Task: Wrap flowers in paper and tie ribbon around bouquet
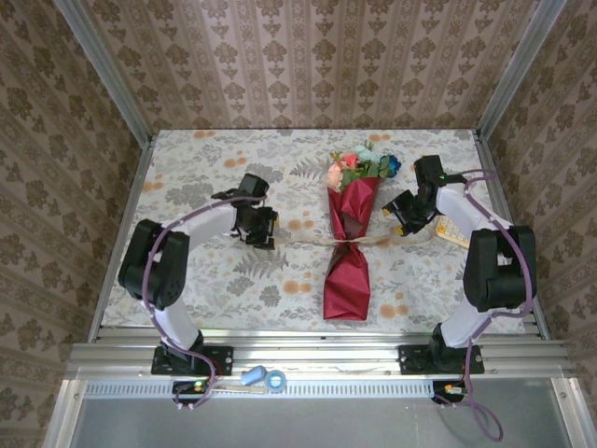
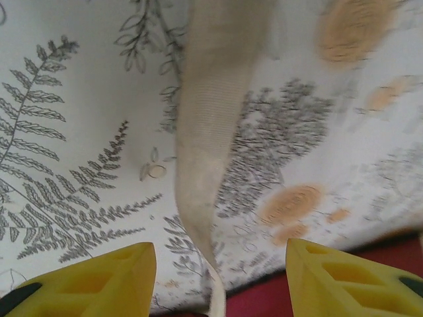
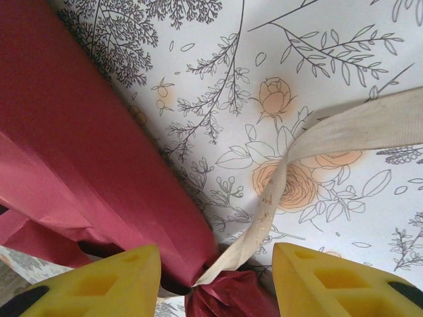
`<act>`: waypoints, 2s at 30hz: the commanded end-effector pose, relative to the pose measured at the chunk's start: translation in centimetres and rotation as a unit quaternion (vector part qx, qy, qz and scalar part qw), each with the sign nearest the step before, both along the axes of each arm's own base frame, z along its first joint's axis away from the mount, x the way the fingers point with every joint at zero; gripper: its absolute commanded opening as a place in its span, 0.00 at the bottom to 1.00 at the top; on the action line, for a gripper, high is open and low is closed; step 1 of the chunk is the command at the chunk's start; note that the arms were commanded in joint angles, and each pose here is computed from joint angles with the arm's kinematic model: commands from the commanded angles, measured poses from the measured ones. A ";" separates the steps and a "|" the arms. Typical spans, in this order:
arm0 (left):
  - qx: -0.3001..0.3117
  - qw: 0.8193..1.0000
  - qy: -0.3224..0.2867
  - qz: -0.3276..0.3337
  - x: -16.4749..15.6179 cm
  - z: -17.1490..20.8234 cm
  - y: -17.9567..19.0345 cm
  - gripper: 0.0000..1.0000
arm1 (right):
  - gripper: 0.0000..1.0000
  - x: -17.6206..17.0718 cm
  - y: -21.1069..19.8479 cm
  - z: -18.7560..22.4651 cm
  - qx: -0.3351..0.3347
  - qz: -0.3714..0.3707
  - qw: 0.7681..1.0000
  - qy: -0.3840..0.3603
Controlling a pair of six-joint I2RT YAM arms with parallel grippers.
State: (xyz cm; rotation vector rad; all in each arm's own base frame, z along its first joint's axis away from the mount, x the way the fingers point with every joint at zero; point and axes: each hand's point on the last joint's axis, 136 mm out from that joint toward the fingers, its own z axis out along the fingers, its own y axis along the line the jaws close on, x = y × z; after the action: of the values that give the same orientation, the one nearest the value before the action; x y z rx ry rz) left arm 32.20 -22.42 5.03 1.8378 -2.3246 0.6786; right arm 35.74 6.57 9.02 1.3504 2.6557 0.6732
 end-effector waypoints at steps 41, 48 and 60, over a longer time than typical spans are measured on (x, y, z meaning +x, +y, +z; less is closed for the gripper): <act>-0.224 0.938 -0.241 -0.110 2.4 14.4 -13.9 0.00 | 0.45 -1.2 -13.6 -2.1 -0.249 0.124 0.957 0.079; -0.250 0.927 -0.245 -0.137 1.3 15.5 -15.9 0.00 | 0.47 1.7 -13.9 -2.5 -0.241 0.137 0.959 0.065; -0.281 0.915 -0.252 -0.145 -0.6 16.0 -17.3 0.00 | 0.49 1.5 -14.0 -2.3 -0.251 0.125 0.958 0.063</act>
State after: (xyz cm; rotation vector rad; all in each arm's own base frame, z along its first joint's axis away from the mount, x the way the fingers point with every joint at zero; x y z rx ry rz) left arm 32.09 -39.57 20.06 1.1503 -2.2694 1.6660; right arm 37.77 -6.00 5.45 0.9424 2.8854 -0.0426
